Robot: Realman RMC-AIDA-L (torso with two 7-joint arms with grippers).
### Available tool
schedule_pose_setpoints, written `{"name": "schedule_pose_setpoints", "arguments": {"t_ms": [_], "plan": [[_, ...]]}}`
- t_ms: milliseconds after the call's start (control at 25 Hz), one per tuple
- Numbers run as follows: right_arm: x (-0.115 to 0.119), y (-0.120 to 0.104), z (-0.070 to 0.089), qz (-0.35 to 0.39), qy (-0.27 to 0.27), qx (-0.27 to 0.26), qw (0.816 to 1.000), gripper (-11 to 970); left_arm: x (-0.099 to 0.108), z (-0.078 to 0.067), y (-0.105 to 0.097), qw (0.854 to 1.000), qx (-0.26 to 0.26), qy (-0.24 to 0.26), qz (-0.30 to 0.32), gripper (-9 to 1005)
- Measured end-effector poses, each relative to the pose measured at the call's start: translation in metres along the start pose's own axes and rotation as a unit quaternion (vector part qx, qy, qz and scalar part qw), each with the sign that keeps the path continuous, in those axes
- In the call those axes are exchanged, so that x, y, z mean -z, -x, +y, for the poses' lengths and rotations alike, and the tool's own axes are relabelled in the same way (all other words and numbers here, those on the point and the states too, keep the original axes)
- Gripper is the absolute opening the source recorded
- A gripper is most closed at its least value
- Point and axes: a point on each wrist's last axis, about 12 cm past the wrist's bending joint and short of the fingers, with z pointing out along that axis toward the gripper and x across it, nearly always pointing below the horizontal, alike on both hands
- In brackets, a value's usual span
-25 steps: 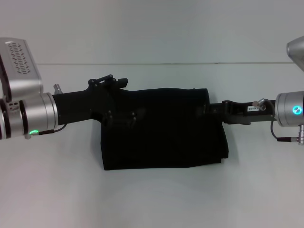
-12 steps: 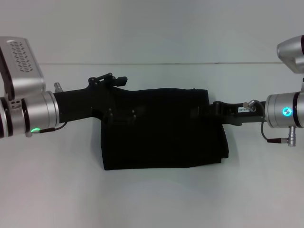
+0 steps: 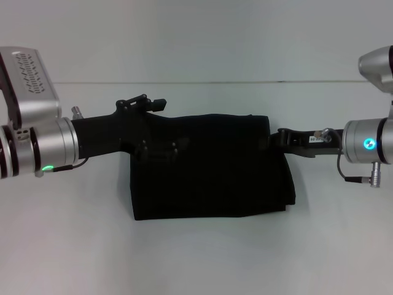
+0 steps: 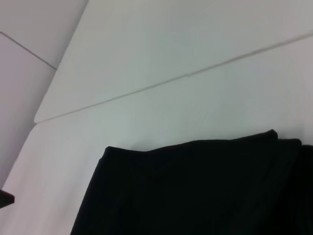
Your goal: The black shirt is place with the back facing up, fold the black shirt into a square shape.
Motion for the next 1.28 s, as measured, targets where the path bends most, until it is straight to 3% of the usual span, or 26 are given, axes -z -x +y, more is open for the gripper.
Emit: {"name": "schedule_pose_setpoints", "arguments": {"t_ms": [360, 880, 1280], "plan": [[-0.004, -0.001, -0.001, -0.016, -0.014, 0.019, 1.0, 15, -0.002, -0.001, -0.002, 1.0, 0.008, 0.001, 0.001, 936], [0.006, -0.003, -0.014, -0.038, -0.018, 0.027, 0.999, 68, -0.009, -0.003, 0.002, 1.0, 0.021, 0.0, -0.007, 936], [0.013, -0.007, -0.02, -0.059, -0.016, 0.063, 0.996, 108, -0.023, 0.01, 0.005, 0.994, 0.099, 0.048, 0.011, 936]]}}
